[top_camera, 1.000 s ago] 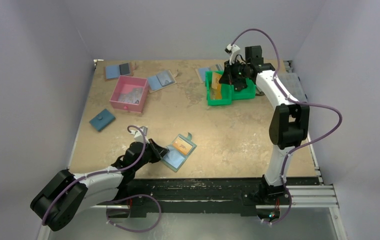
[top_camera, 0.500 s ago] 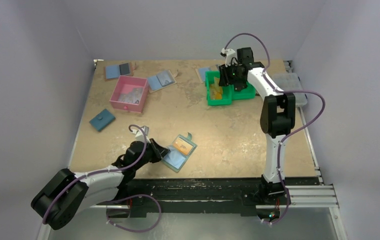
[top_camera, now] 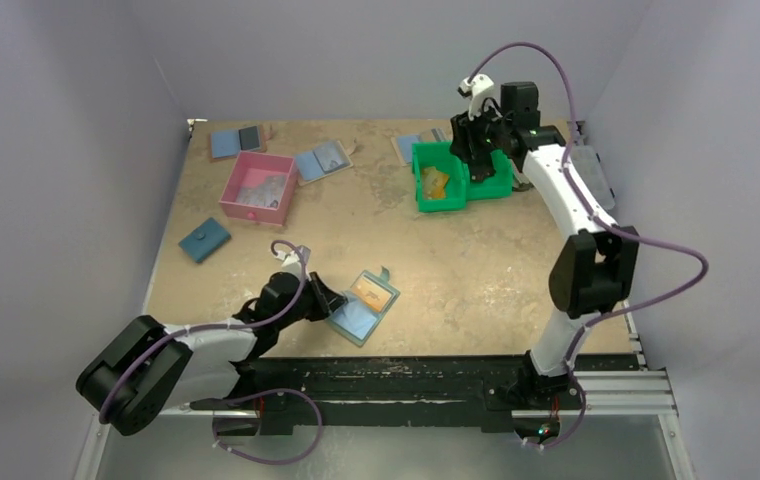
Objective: Take the credit cards out of the card holder
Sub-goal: Remove the credit card from the card holder.
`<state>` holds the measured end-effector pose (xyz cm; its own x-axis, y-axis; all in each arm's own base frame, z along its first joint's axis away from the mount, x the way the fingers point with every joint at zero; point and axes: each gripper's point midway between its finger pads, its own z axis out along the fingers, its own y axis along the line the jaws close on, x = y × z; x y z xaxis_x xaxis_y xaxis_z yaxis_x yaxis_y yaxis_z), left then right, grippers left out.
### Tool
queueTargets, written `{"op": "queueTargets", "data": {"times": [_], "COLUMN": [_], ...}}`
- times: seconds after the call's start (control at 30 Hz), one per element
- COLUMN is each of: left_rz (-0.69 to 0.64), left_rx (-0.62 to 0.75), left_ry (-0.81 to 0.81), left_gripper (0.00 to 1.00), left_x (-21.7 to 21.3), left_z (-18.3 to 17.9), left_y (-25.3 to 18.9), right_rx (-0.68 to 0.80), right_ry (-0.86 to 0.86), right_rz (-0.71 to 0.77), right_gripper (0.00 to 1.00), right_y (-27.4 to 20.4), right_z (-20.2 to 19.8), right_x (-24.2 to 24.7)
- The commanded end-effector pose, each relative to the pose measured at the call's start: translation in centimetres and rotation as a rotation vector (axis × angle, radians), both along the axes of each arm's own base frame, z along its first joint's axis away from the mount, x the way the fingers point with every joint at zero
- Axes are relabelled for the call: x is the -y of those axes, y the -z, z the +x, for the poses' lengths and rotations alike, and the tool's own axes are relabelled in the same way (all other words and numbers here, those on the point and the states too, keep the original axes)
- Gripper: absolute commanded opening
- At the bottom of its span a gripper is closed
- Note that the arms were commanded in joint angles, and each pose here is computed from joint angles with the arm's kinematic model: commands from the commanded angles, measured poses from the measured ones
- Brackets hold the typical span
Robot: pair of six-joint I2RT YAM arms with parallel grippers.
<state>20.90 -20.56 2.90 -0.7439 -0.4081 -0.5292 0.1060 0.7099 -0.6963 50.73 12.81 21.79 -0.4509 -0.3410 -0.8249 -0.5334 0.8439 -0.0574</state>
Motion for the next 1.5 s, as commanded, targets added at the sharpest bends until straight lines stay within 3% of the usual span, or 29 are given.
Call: {"op": "queueTargets", "data": {"times": [0.0, 0.2, 0.37, 0.57, 0.73, 0.83, 1.0, 1.13, 1.17, 1.23, 1.27, 1.4, 1.47], "left_rz": [-0.015, 0.025, 0.071, 0.185, 0.234, 0.224, 0.191, 0.14, 0.106, -0.004, -0.069, -0.289, -0.324], "left_rx": [0.075, 0.079, 0.069, 0.038, 0.003, -0.013, 0.074, 0.161, 0.181, 0.208, 0.216, 0.279, 0.28], "left_ry": [0.091, 0.173, 0.246, 0.182, 0.071, 0.016, -0.109, -0.165, -0.171, -0.195, -0.21, -0.157, -0.091], "left_gripper": [0.0, 0.0, 0.0, 0.0, 0.02, 0.2, 0.38, 0.54, 0.61, 0.9, 0.98, 0.96, 0.94], "left_x": [2.0, 3.9, 5.9, 4.6, 1.7, 0.5, -1.9, -3.0, -3.0, -2.8, -2.7, -1.5, -0.3], "left_z": [1.2, 2.7, 4.6, 6.0, 4.9, 4.0, 3.9, 3.7, 3.6, 3.0, 2.8, 1.3, 0.8], "left_y": [-2.2, -2.4, -2.3, -1.0, 0.0, 0.5, -2.0, -5.1, -5.9, -7.2, -7.6, -9.3, -10.0], "right_rx": [0.029, 0.035, -0.017, -0.009, -0.011, -0.041, -0.068, -0.098, -0.098, -0.095, -0.091, -0.091, -0.099], "right_ry": [-0.34, -0.658, -0.83, -1.076, -1.109, -1.104, -1.118, -1.124, -1.123, -1.12, -1.117, -1.121, -1.123], "right_rz": [0.104, 0.139, 0.187, 0.131, 0.016, -0.054, -0.134, -0.186, -0.21, -0.257, -0.274, -0.286, -0.291], "right_gripper": [0.55, 0.53, 0.49, 0.43, 0.4, 0.37, 0.31, 0.17, 0.14, 0.09, 0.08, 0.04, 0.03], "right_y": [-2.2, 0.8, 3.9, 8.3, 11.5, 13.3, 14.9, 15.7, 16.0, 16.5, 16.7, 17.0, 17.3], "right_z": [-6.1, -16.2, -21.8, -25.9, -26.1, -26.0, -26.4, -26.4, -26.2, -25.8, -25.6, -25.7, -25.7], "right_x": [-4.7, -10.0, -12.9, -13.6, -13.9, -14.2, -15.0, -15.0, -14.8, -14.3, -14.1, -14.0, -14.0]}}
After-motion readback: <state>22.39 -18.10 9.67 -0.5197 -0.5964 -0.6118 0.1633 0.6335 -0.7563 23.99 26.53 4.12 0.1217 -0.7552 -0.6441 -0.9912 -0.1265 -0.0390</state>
